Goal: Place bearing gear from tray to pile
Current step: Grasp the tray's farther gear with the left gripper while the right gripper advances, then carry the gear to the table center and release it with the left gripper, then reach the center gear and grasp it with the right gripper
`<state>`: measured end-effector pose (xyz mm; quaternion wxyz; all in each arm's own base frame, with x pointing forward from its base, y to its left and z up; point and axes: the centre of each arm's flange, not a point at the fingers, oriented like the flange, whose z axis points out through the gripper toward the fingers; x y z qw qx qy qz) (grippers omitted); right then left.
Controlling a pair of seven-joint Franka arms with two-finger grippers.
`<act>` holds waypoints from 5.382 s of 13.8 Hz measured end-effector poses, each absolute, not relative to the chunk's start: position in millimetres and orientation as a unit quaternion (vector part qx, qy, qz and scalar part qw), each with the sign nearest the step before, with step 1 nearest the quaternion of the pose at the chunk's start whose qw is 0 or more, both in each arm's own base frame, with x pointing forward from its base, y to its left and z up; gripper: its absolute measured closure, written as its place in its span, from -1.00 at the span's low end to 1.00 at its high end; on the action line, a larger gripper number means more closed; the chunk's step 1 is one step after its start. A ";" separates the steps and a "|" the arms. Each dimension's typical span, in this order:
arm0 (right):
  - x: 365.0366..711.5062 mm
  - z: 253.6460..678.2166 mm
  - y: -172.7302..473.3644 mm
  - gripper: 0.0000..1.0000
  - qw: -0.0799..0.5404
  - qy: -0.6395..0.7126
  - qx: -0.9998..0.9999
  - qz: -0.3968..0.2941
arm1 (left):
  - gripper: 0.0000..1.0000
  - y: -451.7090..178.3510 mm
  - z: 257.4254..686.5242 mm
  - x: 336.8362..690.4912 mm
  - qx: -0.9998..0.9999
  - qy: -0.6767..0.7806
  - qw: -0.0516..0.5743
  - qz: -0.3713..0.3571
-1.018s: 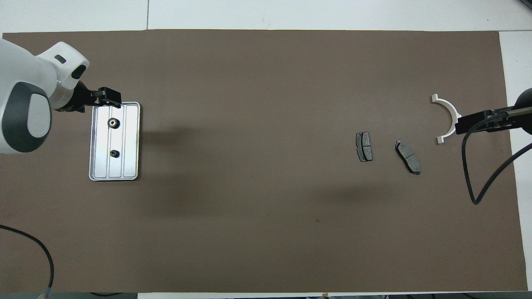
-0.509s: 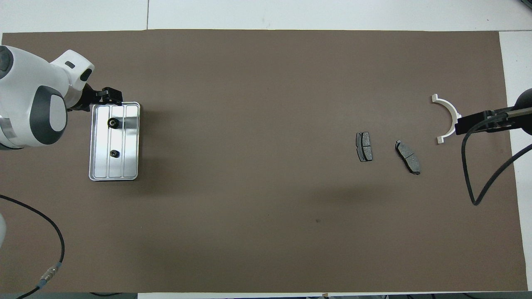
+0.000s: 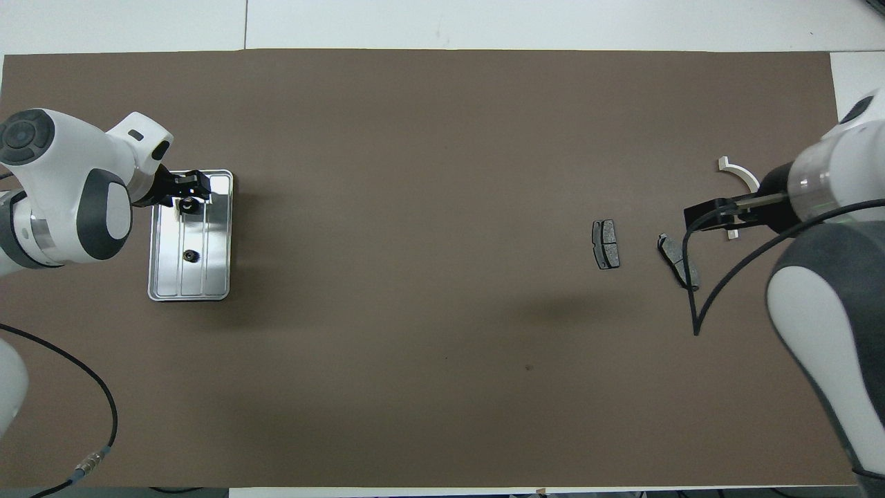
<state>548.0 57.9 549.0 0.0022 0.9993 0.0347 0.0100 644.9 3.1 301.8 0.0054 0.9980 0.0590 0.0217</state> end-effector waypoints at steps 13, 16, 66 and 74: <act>572.8 457.2 89.8 -1.00 0.000 -0.005 1.000 0.014 | -0.19 3.0 297.8 639.3 0.998 0.060 0.005 0.017; 573.0 457.5 89.9 -1.00 0.000 -0.005 1.000 0.015 | 0.31 1.2 300.3 638.6 0.998 0.060 0.007 0.017; 589.0 316.9 480.7 -1.00 0.014 -0.199 0.980 0.003 | -0.21 -2.3 301.6 552.9 1.000 0.013 -0.013 -0.011; 588.5 282.5 491.3 -0.87 0.018 -0.199 0.980 0.000 | -0.01 -2.4 298.8 550.8 1.000 0.013 -0.013 -0.012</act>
